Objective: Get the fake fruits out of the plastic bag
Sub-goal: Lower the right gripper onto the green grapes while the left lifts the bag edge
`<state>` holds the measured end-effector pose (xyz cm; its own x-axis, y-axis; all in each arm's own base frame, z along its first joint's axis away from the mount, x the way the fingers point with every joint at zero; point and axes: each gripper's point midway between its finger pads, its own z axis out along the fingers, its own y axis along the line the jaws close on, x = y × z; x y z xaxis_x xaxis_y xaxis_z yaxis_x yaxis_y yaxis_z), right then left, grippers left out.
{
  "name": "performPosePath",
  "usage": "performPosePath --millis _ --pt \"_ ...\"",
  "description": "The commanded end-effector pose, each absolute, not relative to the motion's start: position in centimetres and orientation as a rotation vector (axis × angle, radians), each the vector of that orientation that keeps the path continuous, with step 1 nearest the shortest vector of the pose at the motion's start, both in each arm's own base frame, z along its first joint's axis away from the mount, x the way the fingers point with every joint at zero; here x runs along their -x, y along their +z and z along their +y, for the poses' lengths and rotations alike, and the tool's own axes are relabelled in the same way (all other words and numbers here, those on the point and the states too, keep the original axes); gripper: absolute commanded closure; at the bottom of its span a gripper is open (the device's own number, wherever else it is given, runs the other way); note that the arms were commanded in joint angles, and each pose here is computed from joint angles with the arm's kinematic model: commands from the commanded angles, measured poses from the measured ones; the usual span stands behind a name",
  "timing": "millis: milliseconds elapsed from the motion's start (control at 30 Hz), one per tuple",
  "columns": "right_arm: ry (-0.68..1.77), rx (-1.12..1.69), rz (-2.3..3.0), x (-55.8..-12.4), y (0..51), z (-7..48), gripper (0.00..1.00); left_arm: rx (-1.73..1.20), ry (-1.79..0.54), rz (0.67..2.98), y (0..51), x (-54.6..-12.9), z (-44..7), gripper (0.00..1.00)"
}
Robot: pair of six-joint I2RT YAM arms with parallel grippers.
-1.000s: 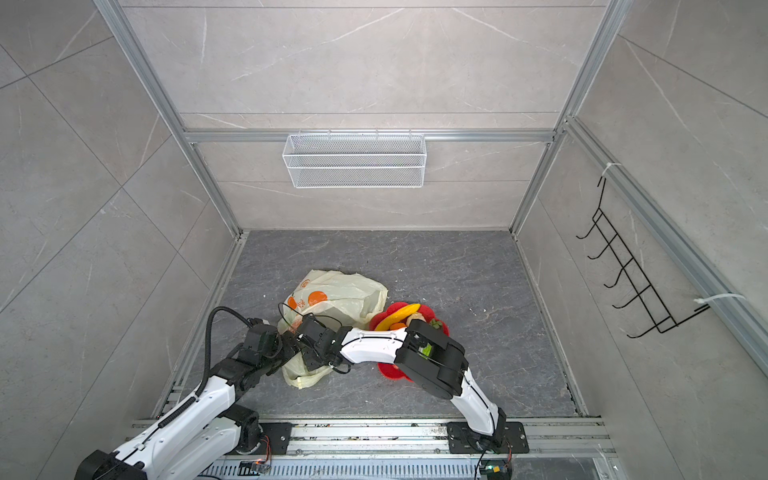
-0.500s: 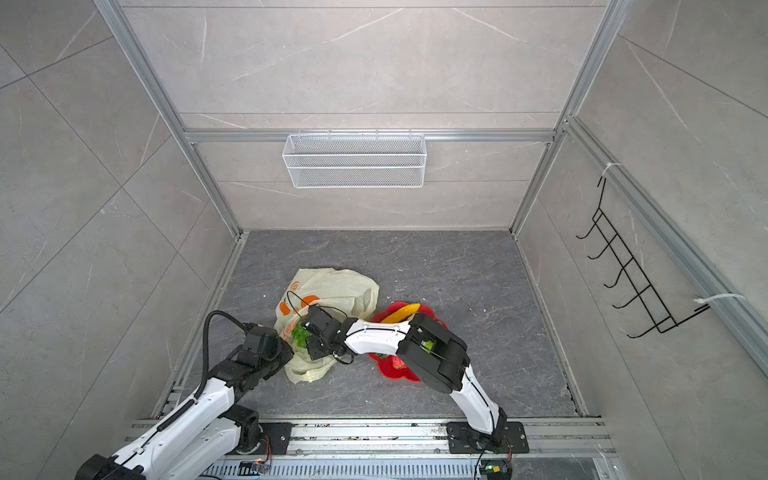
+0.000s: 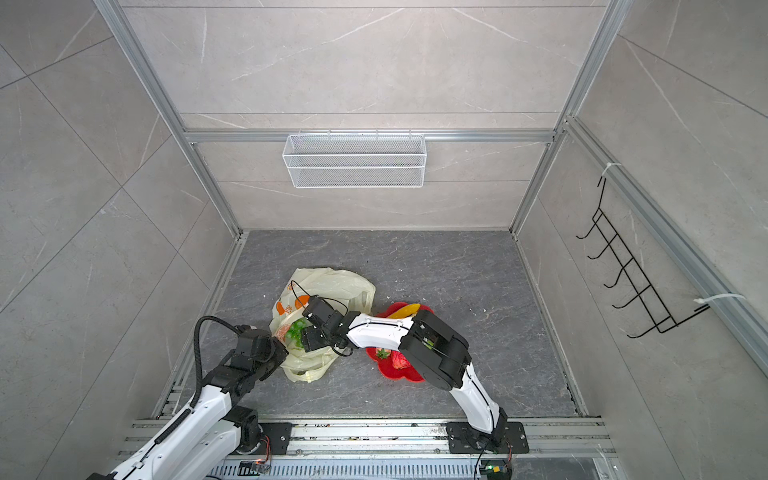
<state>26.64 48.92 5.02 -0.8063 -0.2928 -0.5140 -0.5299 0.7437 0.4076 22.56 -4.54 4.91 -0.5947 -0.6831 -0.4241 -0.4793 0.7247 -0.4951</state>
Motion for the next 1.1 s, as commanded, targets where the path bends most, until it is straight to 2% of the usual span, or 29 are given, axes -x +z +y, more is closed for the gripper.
performPosePath --millis 0,367,567,733,867,933,1067 --pt "0.757 0.641 2.446 -28.0 6.9 49.5 0.30 0.750 -0.498 2.281 6.4 -23.9 -5.3 0.96" --pt "0.733 0.494 2.448 -31.5 7.9 47.8 0.25 0.484 -0.473 2.347 9.6 -28.5 -6.6 1.00" --pt "0.769 0.451 2.439 -32.0 8.7 48.4 0.25 0.393 -0.497 2.286 10.7 -28.9 -7.0 1.00" --pt "0.749 0.276 2.463 -33.3 7.8 46.7 0.26 0.380 -0.434 2.126 16.9 -31.6 -6.0 1.00" --pt "0.765 0.200 2.482 -33.3 7.0 45.9 0.28 0.247 -0.356 2.110 22.1 -33.7 -8.1 1.00" --pt "0.760 0.200 2.491 -33.2 6.6 45.8 0.28 0.185 -0.347 2.147 22.2 -33.7 -9.8 1.00" --pt "0.750 0.192 2.491 -33.2 6.1 45.1 0.28 0.213 -0.413 2.266 18.3 -32.3 -11.1 1.00"
